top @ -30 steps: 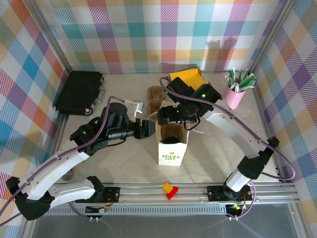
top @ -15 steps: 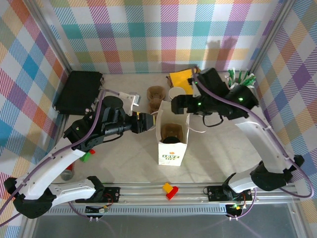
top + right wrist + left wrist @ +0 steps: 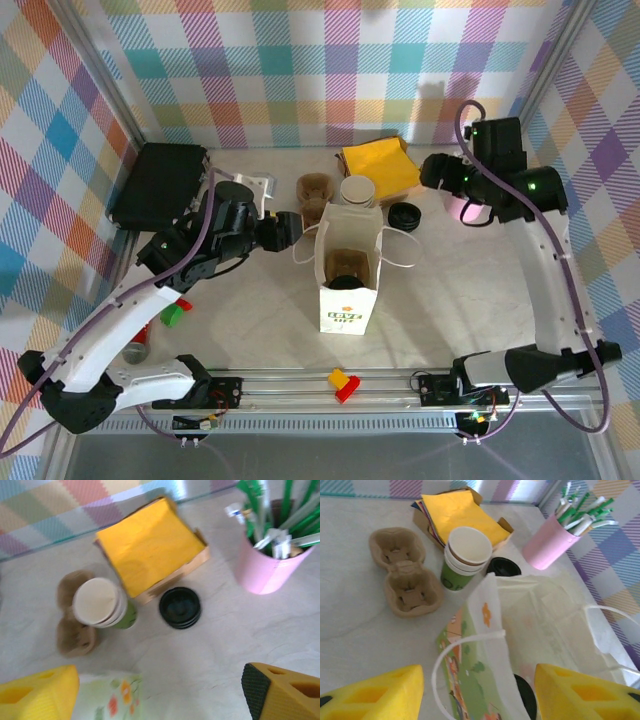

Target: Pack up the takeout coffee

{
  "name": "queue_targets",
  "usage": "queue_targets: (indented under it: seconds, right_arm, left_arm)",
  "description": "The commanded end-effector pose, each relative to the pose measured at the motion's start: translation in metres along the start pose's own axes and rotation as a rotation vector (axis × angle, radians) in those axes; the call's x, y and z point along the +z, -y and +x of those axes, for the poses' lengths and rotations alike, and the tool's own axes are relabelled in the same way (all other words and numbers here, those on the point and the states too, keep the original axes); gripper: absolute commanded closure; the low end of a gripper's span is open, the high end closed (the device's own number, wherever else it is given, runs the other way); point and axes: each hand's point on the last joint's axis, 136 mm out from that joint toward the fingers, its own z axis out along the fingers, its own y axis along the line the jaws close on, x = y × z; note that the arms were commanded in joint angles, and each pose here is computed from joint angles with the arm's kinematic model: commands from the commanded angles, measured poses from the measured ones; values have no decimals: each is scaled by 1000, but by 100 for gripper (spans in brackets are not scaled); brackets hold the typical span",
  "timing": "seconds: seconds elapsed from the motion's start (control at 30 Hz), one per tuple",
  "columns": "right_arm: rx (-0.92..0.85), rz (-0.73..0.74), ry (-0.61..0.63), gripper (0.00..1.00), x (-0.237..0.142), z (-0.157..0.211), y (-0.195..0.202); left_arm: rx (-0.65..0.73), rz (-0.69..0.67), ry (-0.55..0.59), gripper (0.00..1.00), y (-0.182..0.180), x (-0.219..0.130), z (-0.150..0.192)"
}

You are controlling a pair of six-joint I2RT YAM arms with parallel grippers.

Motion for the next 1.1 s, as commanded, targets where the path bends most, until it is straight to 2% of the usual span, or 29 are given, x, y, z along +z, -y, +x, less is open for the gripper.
queue_targets:
  seconds: [0.0,0.17,0.4,0.6,1.07]
  right_arm:
    - [7,44,68,17,21,-24,22]
    - [102,105,91,22,48,-39,64]
    - [205,94,92,31,81,-57,101]
    - [256,75,59,36,109,-63,115]
    - [247,18,40,47,163,-86,124]
  left_arm:
    - [53,-61,42,40,-12,8,-9]
    - [86,-74,74,40,-16,19,-11]
    - [130,-88,92,39,-20,25,-13]
    - [153,-79,107,39,-20,32,-13]
    - [188,-63,84,39,-20,52,-9]
